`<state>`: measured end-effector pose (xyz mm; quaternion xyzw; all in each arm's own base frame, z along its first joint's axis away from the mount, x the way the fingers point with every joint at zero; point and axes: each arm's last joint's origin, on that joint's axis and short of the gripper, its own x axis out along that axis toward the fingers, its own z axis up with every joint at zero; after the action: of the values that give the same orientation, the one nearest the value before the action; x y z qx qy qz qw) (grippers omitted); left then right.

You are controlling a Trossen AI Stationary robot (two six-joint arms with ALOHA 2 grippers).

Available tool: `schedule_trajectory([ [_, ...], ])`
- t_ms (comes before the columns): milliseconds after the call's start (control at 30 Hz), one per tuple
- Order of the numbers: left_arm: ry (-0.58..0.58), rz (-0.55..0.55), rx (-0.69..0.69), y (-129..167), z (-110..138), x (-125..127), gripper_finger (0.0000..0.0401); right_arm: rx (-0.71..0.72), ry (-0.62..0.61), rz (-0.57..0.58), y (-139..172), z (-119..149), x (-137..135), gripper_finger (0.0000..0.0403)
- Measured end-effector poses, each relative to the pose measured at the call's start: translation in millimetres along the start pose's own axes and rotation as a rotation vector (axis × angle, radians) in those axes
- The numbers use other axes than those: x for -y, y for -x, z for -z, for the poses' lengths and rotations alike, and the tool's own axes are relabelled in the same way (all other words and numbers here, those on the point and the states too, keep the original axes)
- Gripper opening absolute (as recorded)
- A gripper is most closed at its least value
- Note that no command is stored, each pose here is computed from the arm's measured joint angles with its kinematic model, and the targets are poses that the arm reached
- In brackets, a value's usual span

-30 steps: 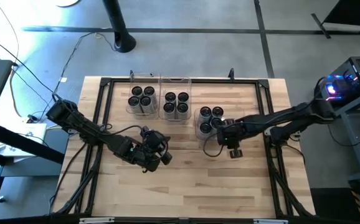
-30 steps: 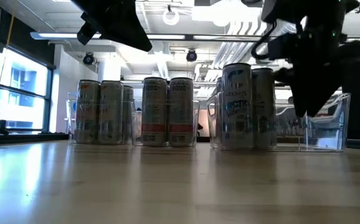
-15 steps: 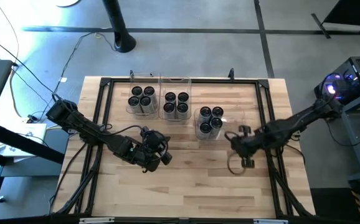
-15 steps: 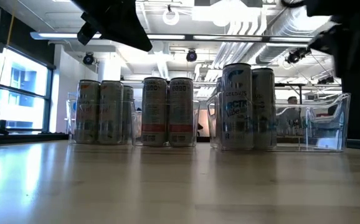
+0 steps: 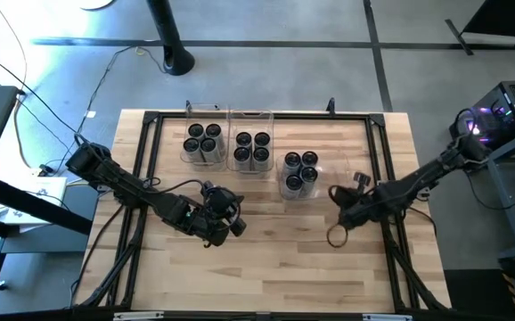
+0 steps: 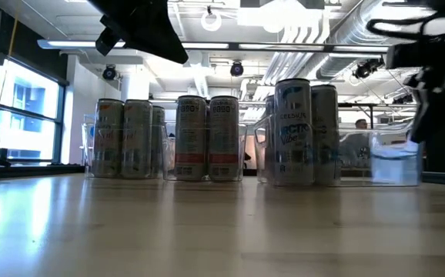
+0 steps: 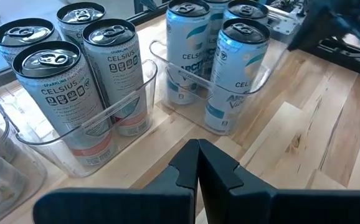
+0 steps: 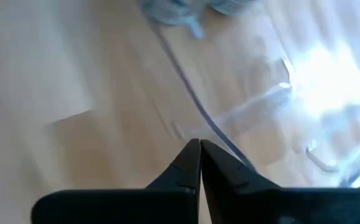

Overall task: Sort soda cans
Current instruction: Adjust the right transparent bin

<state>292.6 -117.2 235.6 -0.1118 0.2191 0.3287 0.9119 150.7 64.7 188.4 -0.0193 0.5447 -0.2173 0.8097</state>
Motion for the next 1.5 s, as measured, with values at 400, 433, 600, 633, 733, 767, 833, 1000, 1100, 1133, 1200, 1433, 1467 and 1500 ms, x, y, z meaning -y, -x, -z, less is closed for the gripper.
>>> schedule_trajectory([
  [400, 0.0, 0.0, 0.001, 0, 0, 0, 0.0, -0.002, -0.217, 0.286, -27, -29, 55, 0.0001],
  [433, 0.0, 0.0, 0.001, 0, 0, 0, 0.0, 0.005, -0.247, 0.298, -29, -32, 59, 0.0001],
  [600, 0.0, 0.0, 0.001, 0, 0, 0, 0.0, 0.049, -0.345, 0.326, -38, -45, 78, 0.0],
  [633, 0.0, 0.0, 0.001, 0, 0, 0, 0.0, 0.06, -0.354, 0.33, -40, -48, 81, 0.0],
  [733, 0.0, 0.0, 0.001, 0, 0, 0, 0.0, 0.085, -0.361, 0.345, -44, -55, 93, 0.0],
  [767, 0.0, 0.0, 0.001, 0, 0, 0, 0.0, 0.091, -0.352, 0.353, -45, -57, 96, 0.0],
  [833, 0.0, 0.0, 0.001, 0, 0, 0, 0.0, 0.097, -0.338, 0.374, -43, -58, 102, 0.0],
  [1000, 0.001, 0.0, 0.001, 0, 0, 0, 0.0, 0.142, -0.407, 0.279, -17, -66, 109, 0.0],
  [1100, 0.003, 0.0, 0.002, 0, 0, 0, 0.0, 0.063, -0.518, 0.049, -2, -67, 113, 0.0],
  [1133, 0.006, -0.003, 0.002, -1, -1, 0, 0.0, 0.018, -0.548, -0.008, 1, -66, 114, 0.0],
  [1200, 0.009, -0.005, 0.004, -1, -1, 0, 0.0, -0.075, -0.568, -0.061, 2, -61, 114, 0.0],
  [1433, 0.003, -0.006, 0.006, -1, -1, 0, 0.0, -0.29, -0.606, 0.024, -27, -44, 120, 0.0],
  [1467, 0.003, -0.006, 0.006, -1, -1, 0, 0.0, -0.294, -0.61, 0.027, -32, -43, 121, 0.0],
  [1500, 0.002, -0.006, 0.006, -1, -1, 0, 0.0, -0.3, -0.606, 0.03, -37, -43, 122, 0.0],
])
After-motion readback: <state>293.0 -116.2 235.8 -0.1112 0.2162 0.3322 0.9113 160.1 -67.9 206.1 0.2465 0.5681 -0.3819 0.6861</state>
